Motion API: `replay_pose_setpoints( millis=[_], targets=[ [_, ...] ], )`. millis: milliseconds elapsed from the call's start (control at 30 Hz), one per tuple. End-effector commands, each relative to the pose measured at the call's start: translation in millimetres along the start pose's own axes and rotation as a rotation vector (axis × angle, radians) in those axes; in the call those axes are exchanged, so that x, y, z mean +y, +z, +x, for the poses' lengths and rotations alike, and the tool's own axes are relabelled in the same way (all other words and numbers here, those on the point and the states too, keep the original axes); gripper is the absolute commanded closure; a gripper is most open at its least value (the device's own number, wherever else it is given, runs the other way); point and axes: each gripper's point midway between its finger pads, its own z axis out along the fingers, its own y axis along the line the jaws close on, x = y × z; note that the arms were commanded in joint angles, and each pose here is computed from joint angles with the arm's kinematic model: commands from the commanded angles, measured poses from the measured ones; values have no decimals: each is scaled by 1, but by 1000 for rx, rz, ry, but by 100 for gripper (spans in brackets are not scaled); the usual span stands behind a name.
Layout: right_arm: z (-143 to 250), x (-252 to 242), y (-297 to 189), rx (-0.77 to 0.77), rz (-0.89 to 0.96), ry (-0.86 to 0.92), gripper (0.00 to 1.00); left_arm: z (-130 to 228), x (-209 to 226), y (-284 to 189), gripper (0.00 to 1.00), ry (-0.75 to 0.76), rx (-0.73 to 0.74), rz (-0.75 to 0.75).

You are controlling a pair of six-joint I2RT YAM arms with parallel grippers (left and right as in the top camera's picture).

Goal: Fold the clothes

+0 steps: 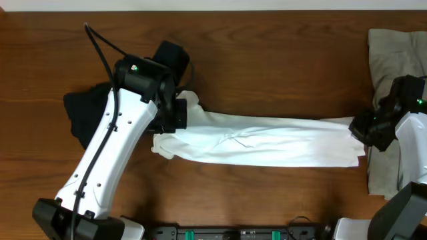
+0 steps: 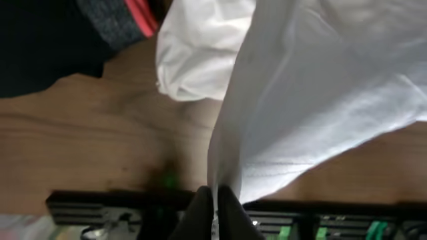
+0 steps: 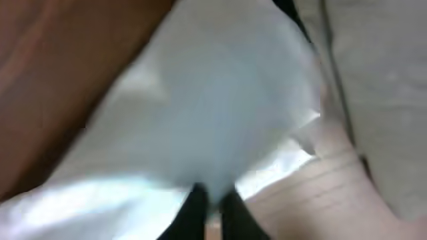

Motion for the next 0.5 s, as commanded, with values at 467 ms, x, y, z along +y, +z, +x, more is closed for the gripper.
replay_pose_setpoints(
  millis=[467],
  targets=[
    [-1, 38, -11, -6, -205, -151, 63, -21, 0, 2, 52, 15, -80, -12]
  ],
)
